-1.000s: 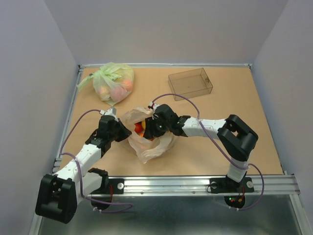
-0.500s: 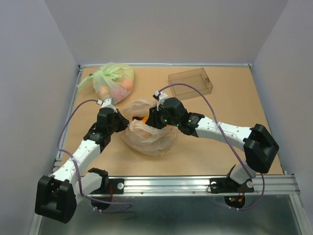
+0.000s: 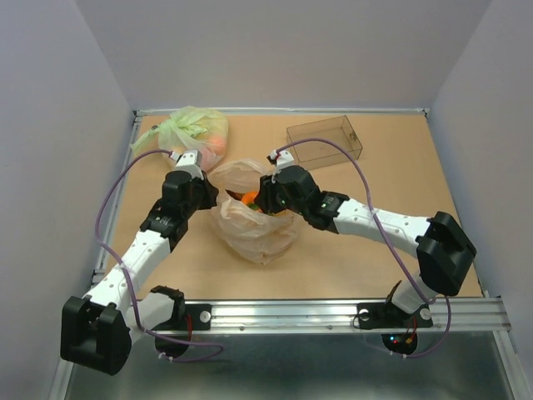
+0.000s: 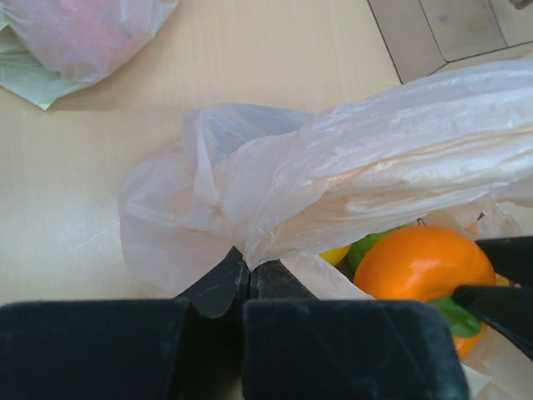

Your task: Untie the knot of the plastic bag and take out the fruit

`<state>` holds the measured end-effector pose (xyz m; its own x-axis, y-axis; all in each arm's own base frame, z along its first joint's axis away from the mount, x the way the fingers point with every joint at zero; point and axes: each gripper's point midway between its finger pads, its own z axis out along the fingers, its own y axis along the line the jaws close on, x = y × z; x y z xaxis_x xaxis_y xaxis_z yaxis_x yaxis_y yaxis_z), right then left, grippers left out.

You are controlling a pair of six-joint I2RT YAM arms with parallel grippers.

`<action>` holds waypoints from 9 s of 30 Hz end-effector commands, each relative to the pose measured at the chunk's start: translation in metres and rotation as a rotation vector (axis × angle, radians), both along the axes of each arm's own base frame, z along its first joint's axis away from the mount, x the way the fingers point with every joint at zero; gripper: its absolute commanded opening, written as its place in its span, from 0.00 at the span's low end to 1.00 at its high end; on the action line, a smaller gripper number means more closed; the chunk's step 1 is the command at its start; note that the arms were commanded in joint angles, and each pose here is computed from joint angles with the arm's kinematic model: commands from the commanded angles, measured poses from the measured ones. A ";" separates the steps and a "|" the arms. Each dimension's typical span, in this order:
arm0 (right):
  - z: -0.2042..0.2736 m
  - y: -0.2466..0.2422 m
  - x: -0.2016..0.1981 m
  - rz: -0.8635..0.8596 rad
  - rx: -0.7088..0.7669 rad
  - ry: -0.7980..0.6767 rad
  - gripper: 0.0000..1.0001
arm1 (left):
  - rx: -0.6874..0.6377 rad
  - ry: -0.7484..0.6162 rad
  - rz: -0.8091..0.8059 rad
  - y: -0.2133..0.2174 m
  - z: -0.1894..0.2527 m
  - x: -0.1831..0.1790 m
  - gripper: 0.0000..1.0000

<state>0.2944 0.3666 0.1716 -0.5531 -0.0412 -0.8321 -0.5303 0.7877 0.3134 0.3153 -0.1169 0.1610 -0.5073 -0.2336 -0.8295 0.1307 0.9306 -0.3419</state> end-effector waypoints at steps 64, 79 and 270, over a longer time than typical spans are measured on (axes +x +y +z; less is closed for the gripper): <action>-0.004 -0.202 0.293 -0.661 -0.013 -0.015 0.75 | -0.032 -0.144 -0.434 -0.070 0.059 -0.067 0.70; 0.077 -0.091 0.109 -0.146 -0.031 -0.112 0.92 | -0.159 0.143 -0.568 -0.137 -0.030 -0.141 0.32; 0.108 -0.145 0.189 -0.348 -0.050 -0.281 0.94 | 0.116 -0.056 -0.068 -0.011 0.000 -0.002 0.00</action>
<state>0.5390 0.1466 0.2157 -0.3804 0.1590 -0.9110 -0.0454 0.9807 0.1902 0.3084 -0.1166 0.1503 -0.4931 -0.0779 -0.8665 0.1662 0.9692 -0.1817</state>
